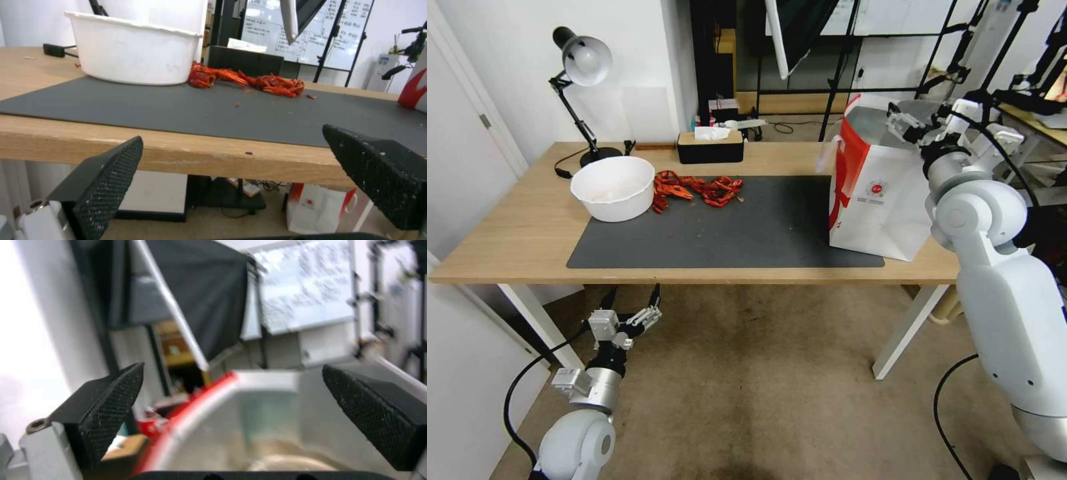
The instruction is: Close the takeout container lid, then place the container into the takeout bag.
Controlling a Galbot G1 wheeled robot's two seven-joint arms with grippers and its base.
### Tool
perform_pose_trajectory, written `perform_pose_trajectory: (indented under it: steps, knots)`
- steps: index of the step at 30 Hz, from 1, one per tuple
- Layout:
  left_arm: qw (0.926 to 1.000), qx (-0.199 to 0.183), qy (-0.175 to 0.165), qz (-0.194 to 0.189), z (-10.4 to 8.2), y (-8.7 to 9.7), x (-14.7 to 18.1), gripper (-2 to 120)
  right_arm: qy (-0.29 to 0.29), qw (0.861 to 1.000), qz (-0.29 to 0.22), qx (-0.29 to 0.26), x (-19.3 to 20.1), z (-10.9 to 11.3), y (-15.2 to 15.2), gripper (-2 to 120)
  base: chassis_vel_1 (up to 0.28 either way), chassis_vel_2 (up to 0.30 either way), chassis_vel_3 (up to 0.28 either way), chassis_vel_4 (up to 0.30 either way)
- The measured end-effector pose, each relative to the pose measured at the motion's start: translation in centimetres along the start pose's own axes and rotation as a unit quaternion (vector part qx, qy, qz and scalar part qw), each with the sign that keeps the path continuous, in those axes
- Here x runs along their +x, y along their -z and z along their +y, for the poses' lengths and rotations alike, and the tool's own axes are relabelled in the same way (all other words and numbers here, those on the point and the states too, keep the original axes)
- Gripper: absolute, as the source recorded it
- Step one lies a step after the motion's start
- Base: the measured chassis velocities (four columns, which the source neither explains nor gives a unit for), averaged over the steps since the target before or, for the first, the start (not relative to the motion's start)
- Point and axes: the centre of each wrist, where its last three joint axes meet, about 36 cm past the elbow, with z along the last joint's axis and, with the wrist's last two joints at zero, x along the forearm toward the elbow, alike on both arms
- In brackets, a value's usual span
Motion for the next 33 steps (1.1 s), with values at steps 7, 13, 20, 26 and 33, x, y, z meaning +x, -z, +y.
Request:
perform_pose_trajectory:
  steps: [7,13,20,26,33]
  knots:
    - [1.0000,0.004,0.002,-0.004,-0.1,0.1,-0.1,100,0.082,0.995,-0.049,0.016,2.2,2.5,-0.7,100,0.000,0.000,0.000,0.000]
    - [0.9999,0.008,0.003,-0.012,-0.1,0.1,-0.2,100,0.133,0.990,-0.053,0.020,5.0,4.4,-2.6,100,0.000,0.000,0.000,0.000]
    - [0.9997,0.011,0.003,-0.021,0.0,0.2,-0.4,100,0.154,0.987,-0.028,0.024,9.7,5.8,-6.8,100,0.000,0.000,0.000,0.000]
    - [0.9997,0.013,0.000,-0.023,-0.2,0.1,-0.8,100,0.152,0.988,-0.020,0.024,12.4,6.0,-9.1,100,0.000,0.000,0.000,0.000]
    - [0.9996,0.011,0.003,-0.026,-0.2,-0.1,-0.8,100,0.135,0.990,-0.007,0.030,15.5,6.4,-11.8,100,0.000,0.000,0.000,0.000]
